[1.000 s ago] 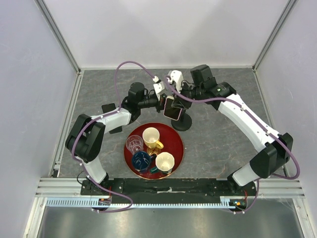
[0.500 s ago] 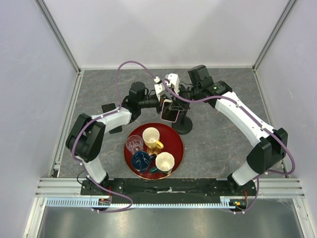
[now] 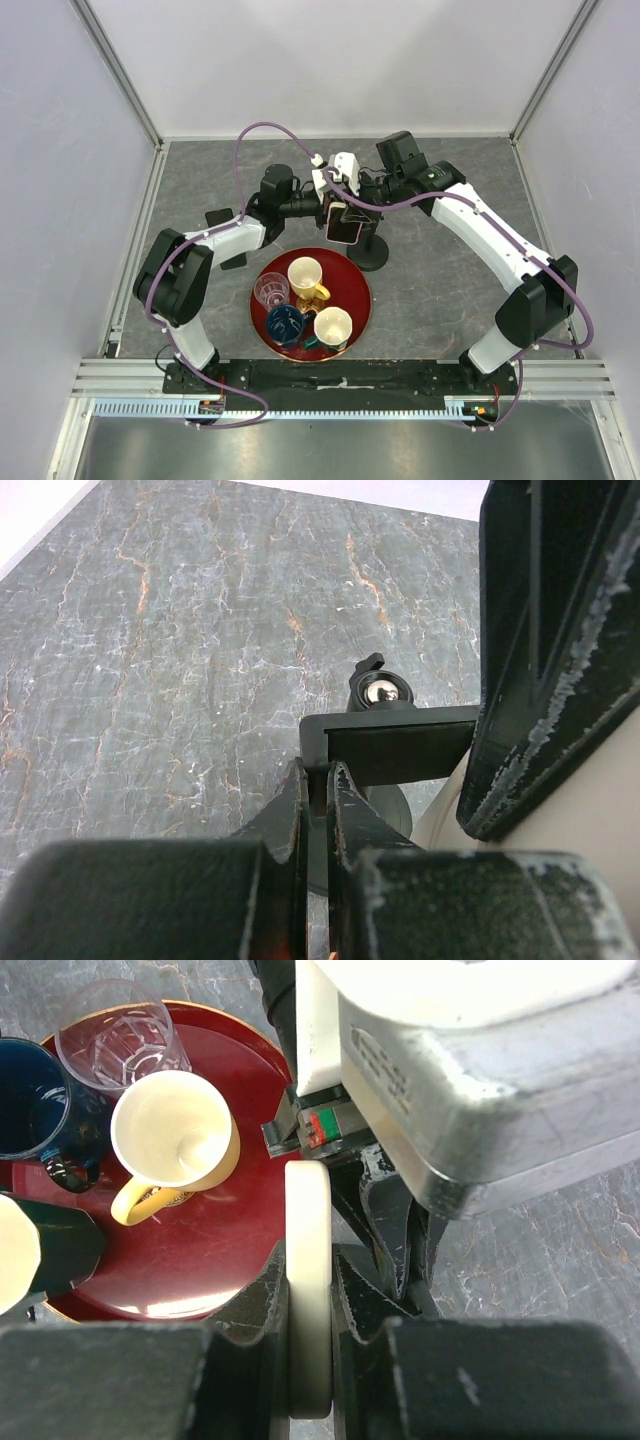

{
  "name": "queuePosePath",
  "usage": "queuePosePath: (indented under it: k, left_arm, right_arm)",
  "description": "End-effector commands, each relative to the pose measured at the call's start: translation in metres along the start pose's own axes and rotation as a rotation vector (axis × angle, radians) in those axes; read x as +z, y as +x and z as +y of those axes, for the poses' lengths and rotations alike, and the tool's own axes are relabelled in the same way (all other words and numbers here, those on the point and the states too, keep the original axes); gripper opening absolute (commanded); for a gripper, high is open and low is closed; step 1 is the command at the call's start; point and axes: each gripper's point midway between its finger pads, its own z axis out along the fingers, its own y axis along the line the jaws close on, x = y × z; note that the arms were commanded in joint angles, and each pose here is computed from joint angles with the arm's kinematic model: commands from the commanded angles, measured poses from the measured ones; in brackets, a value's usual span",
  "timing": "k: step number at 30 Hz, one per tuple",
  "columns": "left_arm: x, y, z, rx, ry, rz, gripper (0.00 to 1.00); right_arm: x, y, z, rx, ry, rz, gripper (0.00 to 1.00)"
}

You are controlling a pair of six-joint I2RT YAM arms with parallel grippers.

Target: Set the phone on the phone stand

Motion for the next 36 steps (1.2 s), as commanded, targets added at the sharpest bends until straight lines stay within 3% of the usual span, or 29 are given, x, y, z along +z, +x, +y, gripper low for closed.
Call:
queuePosePath:
  k: [1, 10, 18, 27, 30, 36]
  left_arm:
    - [0.004, -0.013, -0.016, 0.052, 0.095, -0.025, 0.02]
    - [-0.003, -0.014, -0.014, 0.053, 0.096, -0.044, 0.02]
    - [-0.001, -0.013, -0.02, 0.041, 0.148, -0.046, 0.02]
    - [0.0, -0.01, -0.021, 0.03, 0.158, -0.033, 0.02]
    - [-0.001, -0.011, -0.012, 0.038, 0.103, -0.029, 0.02]
    - [-0.016, -0.024, 0.044, 0.035, -0.269, -0.079, 0.02]
  right_arm:
    - [-0.007, -0.008, -0.034, -0.126, 0.126, -0.008, 0.0]
    - [-0.023, 0.004, -0.032, -0.089, 0.143, -0.048, 0.0]
    - [-0.021, -0.018, -0.021, -0.04, 0.002, -0.189, 0.0]
    - [-0.022, -0.018, -0.047, -0.073, 0.113, -0.158, 0.0]
    - [-0.025, -0.016, -0.045, -0.052, 0.118, -0.144, 0.0]
    - [-0.035, 0.017, -0.056, 0.134, 0.313, -0.067, 0.0]
